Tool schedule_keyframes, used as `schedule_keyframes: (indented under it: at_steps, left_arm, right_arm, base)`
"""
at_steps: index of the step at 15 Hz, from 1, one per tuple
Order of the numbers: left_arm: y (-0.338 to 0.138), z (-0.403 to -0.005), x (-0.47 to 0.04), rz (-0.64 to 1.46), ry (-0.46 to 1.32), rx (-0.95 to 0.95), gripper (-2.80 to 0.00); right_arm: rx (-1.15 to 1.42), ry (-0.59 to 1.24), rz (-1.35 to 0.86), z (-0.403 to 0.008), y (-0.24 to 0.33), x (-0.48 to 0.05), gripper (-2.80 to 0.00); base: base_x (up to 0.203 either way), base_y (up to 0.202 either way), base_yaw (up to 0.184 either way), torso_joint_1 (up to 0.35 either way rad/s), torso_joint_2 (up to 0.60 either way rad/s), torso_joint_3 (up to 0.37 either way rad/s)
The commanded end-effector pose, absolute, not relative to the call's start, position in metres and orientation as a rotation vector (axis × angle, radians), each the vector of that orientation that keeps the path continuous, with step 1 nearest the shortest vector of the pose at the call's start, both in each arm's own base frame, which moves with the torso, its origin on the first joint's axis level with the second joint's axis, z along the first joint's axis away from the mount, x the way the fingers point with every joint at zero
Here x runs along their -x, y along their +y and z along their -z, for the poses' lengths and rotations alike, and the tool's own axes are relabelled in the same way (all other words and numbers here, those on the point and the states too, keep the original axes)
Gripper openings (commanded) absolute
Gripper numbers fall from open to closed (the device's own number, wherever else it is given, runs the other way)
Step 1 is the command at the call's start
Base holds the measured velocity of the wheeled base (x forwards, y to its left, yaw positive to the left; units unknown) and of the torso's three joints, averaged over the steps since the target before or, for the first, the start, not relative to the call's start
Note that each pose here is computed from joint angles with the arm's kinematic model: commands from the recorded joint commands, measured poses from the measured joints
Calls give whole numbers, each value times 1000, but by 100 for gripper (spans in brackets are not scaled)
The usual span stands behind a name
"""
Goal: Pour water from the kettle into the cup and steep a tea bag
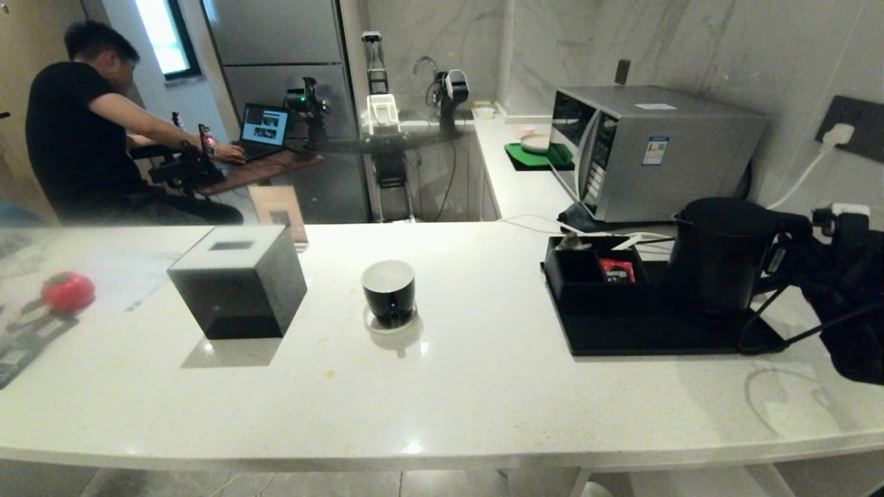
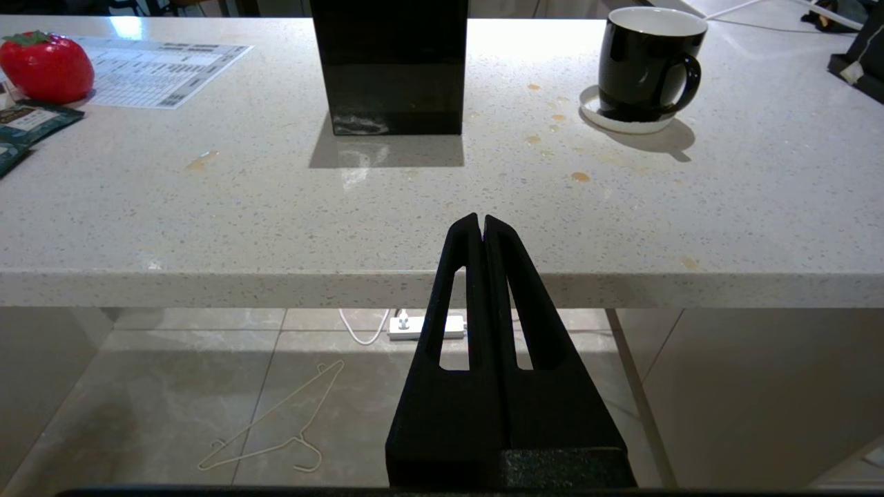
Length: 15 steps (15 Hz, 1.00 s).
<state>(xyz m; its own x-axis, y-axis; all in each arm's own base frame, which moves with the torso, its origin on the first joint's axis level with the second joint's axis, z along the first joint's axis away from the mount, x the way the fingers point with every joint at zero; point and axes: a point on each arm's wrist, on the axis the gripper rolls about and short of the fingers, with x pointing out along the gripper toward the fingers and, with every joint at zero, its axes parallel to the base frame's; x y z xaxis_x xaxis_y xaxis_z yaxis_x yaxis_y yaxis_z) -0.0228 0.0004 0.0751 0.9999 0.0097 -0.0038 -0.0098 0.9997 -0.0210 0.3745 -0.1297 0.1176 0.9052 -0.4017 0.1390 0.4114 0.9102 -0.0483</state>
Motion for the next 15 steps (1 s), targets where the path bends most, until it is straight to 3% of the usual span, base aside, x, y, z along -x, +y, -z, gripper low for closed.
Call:
schedule_keyframes:
  at_steps: [1,15]
  left_arm:
    - [0,-75,23,-11,3,21,-280]
    - [0,-75,23,-11,4,21,-280]
  right_arm:
    - [64,-151,417,-128,-126,-367,-280]
    - [14,-153,357,-156,-90,-321,-280]
  base:
    - [0,0,0,0,0,0]
    - [0,0,0,0,0,0]
